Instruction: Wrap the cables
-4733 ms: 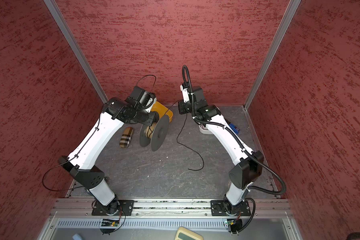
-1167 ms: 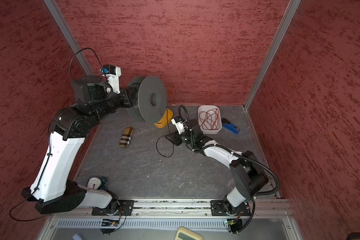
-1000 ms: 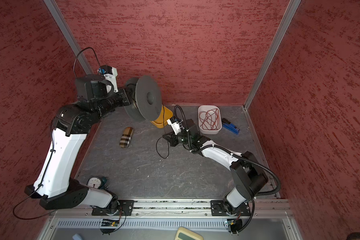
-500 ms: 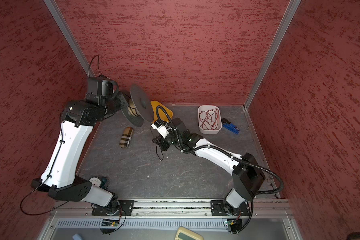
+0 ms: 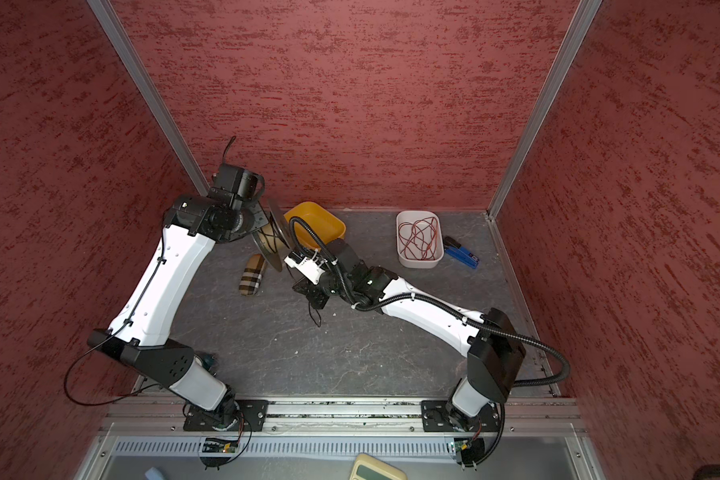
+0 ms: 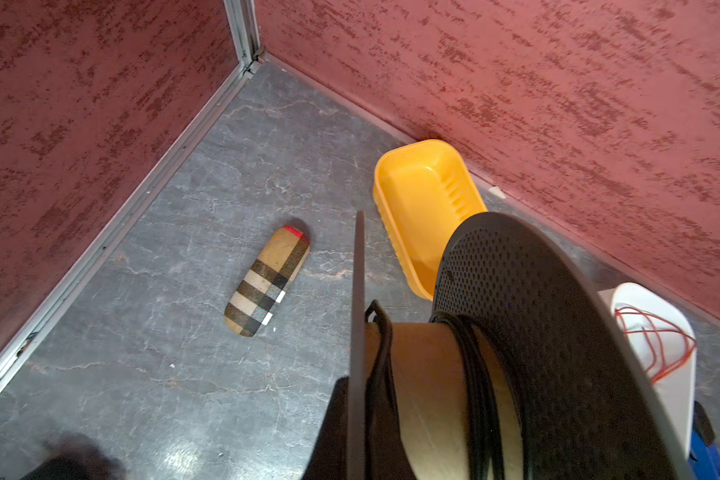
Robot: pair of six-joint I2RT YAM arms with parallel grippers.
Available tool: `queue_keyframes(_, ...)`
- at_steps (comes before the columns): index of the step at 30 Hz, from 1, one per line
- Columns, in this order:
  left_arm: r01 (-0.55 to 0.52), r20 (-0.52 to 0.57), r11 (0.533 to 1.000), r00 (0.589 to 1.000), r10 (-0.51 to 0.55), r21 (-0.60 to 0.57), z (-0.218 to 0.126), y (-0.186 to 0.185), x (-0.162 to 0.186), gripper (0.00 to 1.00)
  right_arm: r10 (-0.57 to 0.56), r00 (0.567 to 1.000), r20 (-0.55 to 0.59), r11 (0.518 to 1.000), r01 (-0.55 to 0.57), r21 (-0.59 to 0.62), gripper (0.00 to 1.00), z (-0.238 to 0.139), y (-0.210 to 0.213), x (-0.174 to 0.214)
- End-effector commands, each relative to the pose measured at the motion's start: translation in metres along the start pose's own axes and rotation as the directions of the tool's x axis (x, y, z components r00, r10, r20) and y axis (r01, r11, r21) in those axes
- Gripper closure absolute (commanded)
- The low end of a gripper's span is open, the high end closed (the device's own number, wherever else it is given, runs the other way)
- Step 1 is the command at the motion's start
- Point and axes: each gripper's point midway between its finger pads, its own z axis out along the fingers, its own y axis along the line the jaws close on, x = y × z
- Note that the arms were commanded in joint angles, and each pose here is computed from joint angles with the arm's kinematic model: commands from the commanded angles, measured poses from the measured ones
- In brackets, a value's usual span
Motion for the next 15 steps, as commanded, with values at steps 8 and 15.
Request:
queue_keyframes(8, -0.107, -0.049, 0.987, 0.994, 0.101, -0.122, 0.008, 0.012, 0.016, 1.00, -0.100, 0.976, 0.194, 0.887, -0.001, 0.461, 1.00, -0.064, -0.057, -0.058)
queue_keyframes(15, -0.227, -0.172, 0.973, 0.961, 0.217, -0.036, 0.013, -0.009, 0.044, 1.00, -0.115, 0.969, 0.219, 0.838, -0.024, 0.545, 1.00, -0.069, -0.073, -0.068)
